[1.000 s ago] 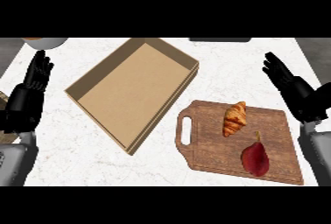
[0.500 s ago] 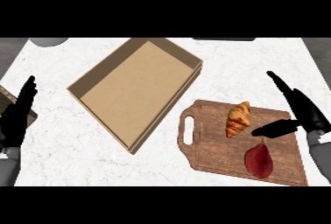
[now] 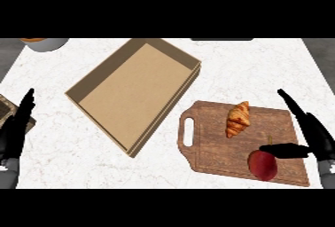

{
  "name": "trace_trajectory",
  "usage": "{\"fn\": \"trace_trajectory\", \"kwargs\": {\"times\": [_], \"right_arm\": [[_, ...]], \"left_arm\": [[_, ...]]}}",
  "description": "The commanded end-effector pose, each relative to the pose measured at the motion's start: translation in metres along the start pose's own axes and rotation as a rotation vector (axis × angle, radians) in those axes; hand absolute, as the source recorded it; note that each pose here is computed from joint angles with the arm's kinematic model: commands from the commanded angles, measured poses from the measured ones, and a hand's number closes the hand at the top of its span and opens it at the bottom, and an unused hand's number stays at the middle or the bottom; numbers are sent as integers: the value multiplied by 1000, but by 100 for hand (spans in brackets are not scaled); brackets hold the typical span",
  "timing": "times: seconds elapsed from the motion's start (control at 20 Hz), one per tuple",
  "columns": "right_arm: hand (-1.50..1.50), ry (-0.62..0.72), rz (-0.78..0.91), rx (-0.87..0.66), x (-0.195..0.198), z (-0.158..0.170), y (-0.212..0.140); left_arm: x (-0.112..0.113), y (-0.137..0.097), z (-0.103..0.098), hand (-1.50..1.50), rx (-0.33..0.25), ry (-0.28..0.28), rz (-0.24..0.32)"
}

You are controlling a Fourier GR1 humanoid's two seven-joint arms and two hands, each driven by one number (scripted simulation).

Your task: Pick the croissant from the cutting board and place it in the cardboard box

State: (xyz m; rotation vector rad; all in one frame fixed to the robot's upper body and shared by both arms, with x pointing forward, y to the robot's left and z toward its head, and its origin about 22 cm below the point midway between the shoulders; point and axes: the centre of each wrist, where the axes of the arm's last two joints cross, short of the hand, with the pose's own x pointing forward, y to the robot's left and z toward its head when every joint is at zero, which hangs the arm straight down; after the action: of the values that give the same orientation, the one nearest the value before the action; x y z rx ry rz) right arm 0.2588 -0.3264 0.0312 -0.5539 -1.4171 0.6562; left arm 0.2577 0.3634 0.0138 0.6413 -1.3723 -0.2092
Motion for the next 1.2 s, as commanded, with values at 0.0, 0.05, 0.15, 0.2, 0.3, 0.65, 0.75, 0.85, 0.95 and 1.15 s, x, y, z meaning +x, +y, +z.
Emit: {"fn": "trace_trajectory", "kwargs": {"times": [0.0,0.05,0.15,0.2,0.3,0.65,0.75,0.85,0.95,1.15], "right_arm": [[-150,-22,179,34,26,-7,-26],[-150,13,250,48,17,-8,-30],[-150,107,398,144,28,-21,-51],[-150,118,443,200,44,-24,-51],[-150,156,466,269,44,-30,-57],[-150,310,621,518,82,-73,-30],[-150,334,612,569,77,-83,-10],[-150,347,600,597,97,-95,-12],[-150,378,597,599,96,-109,-6],[-150,417,652,627,87,-114,15]], "left_arm": [[7,-9,-2,0,-1,9,-3],[6,-2,-5,0,5,18,-1],[2,-5,0,0,-9,-7,-7],[15,1,-12,0,-10,-10,-13],[10,2,-4,0,-20,2,-6],[18,-5,-11,0,-14,-18,1],[25,-13,-6,0,-13,-7,-5],[12,-3,-4,0,-21,11,-7],[19,-18,-8,0,-8,-15,2],[3,-7,-1,0,-17,17,-3]]}}
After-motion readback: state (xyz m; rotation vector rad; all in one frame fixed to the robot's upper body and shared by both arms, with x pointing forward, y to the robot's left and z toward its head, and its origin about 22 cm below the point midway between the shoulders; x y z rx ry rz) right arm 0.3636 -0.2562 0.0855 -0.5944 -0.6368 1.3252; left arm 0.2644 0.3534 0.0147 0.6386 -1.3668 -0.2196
